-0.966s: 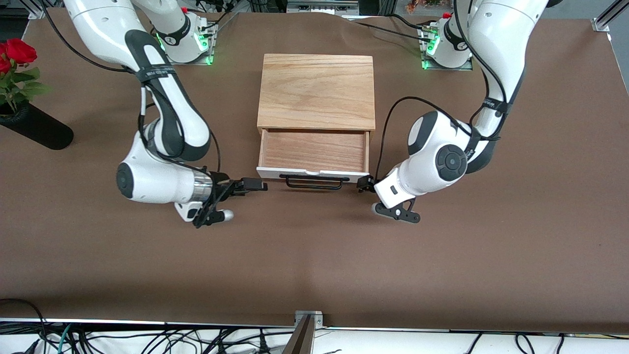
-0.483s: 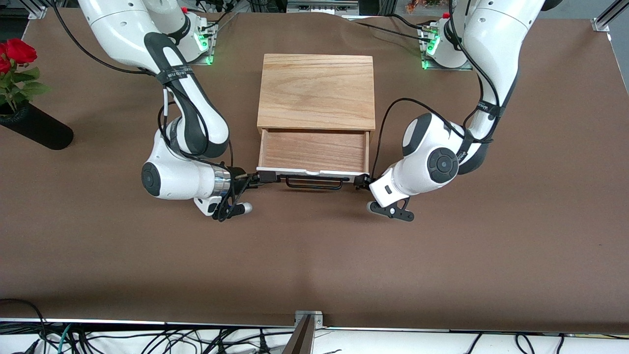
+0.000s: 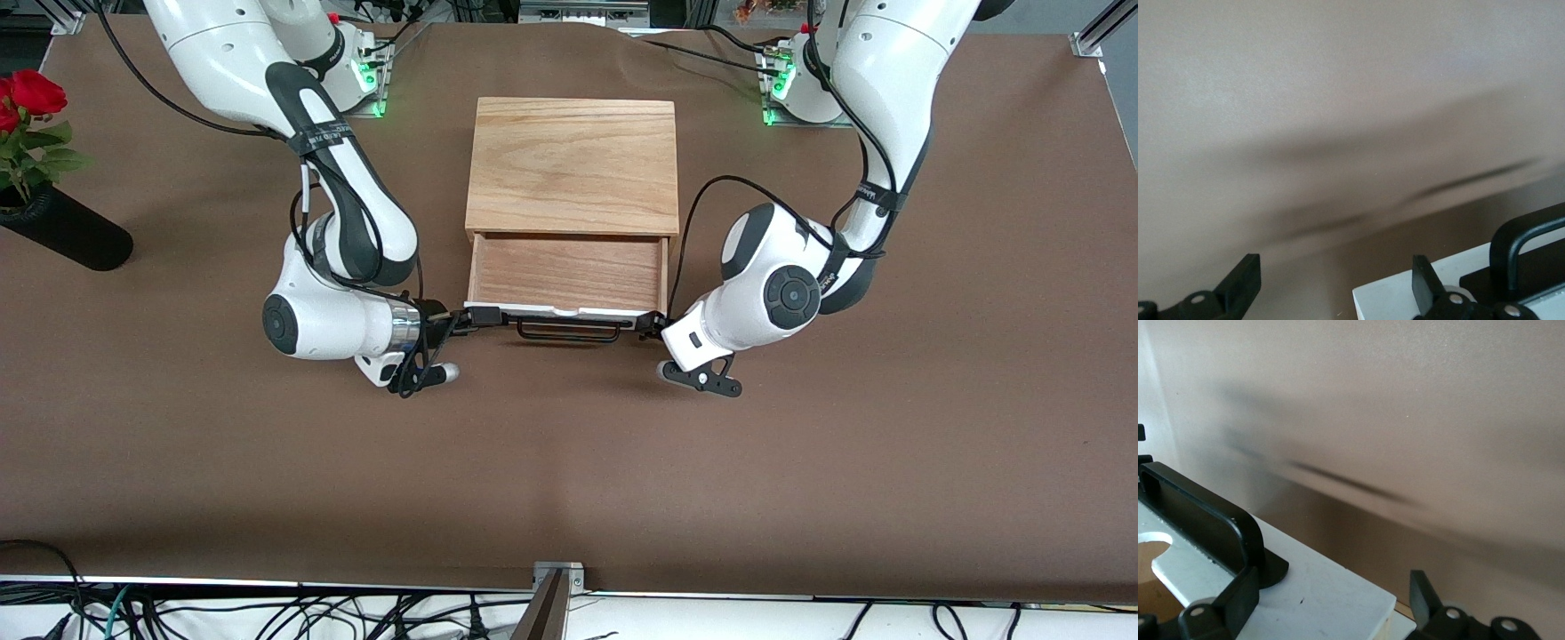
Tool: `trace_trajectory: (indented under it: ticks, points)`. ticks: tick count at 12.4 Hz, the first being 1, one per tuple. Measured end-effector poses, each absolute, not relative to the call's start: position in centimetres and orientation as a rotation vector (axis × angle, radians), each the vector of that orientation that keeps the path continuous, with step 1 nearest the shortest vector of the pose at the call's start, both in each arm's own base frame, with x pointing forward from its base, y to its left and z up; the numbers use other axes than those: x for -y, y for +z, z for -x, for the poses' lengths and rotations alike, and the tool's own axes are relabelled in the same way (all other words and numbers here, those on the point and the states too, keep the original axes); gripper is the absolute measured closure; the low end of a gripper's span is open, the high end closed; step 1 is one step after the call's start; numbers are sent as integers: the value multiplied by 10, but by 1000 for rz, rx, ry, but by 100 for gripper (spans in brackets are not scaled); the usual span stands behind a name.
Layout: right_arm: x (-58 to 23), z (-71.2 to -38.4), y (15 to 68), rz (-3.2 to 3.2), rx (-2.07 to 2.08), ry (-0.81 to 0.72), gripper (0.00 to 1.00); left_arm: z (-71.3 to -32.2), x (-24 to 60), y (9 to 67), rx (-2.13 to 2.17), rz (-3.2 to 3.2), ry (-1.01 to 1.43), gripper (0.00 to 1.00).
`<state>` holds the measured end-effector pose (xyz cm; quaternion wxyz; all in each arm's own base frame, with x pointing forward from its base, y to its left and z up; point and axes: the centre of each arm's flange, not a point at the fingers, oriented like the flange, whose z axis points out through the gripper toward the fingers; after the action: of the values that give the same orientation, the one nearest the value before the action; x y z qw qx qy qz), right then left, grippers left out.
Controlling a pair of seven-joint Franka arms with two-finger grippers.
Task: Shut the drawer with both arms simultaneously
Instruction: 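Push the white drawer front into the cabinet with both grippers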
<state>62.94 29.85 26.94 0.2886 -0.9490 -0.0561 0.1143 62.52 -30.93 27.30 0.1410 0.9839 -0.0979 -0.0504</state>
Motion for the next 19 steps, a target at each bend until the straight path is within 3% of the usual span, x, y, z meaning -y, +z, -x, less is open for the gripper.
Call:
trace_trajectory:
  ticks: [7,12,19]
  points:
    - [-308,-624,270,2510,154,325,0,-614,308,259,286,-2847,-237,0]
    - [-313,-622,271,2499,156,334,0,-583,321,258,340,-2807,-508,0]
    - [-314,-579,255,2453,217,601,0,-556,324,270,376,-2750,-756,0]
